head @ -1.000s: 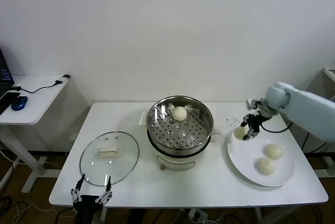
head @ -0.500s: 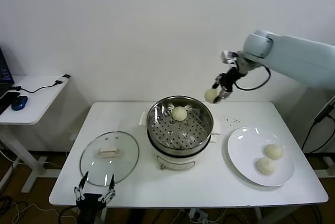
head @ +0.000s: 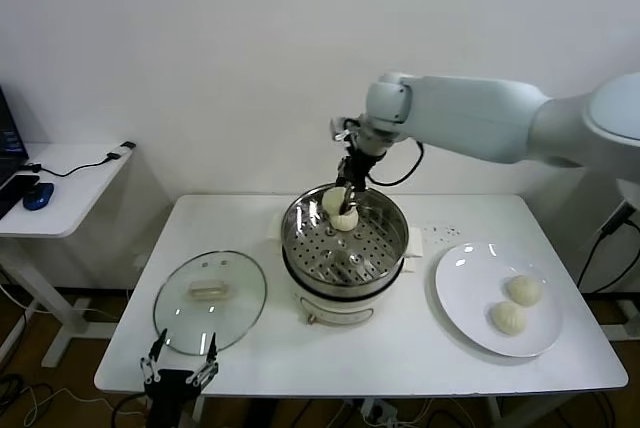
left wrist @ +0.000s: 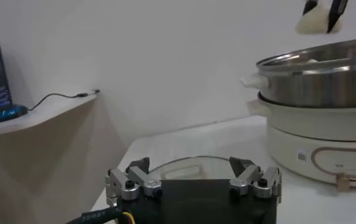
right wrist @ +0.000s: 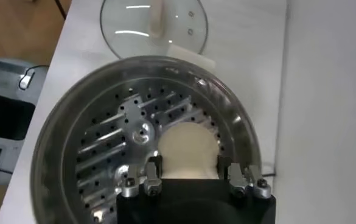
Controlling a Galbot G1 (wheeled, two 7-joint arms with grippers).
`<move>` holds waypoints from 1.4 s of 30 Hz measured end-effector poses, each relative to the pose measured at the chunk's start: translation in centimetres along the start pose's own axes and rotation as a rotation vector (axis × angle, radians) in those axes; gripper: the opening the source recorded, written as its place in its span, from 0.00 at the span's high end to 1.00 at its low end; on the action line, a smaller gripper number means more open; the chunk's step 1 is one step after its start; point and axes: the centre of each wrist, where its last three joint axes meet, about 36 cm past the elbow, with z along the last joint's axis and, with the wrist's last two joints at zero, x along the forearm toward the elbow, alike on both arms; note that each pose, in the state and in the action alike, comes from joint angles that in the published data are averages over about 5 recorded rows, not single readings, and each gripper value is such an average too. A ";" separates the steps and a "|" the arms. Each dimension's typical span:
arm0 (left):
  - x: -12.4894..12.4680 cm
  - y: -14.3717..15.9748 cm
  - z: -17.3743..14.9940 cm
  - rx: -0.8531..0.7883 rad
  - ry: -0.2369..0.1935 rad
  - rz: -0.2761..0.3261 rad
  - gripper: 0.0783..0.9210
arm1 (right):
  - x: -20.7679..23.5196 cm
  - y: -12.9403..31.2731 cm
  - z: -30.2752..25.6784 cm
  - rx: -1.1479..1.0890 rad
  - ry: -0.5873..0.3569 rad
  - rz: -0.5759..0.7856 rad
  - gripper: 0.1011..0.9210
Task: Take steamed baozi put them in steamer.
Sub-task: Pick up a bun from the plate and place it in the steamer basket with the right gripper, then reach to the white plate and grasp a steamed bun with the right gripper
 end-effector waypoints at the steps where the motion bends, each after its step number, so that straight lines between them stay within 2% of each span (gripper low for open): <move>1: 0.0 0.0 0.0 0.000 0.000 0.000 0.12 | -0.7 0.1 -0.4 0.003 0.002 -0.005 0.41; 14: -0.4 0.2 0.5 -0.001 0.006 -0.008 0.12 | -6.8 0.8 -3.0 0.027 0.017 -0.049 0.39; 23: -0.4 0.3 0.6 -0.001 0.008 -0.011 0.12 | -7.3 1.0 -3.2 0.027 0.011 -0.065 0.14; 33: -0.3 0.2 0.3 -0.001 0.002 -0.007 0.12 | -3.0 0.9 -1.0 0.023 0.009 -0.056 0.12; 42: -0.1 0.3 0.2 -0.010 -0.001 -0.005 0.12 | 4.2 2.8 6.6 0.008 0.026 -0.034 0.12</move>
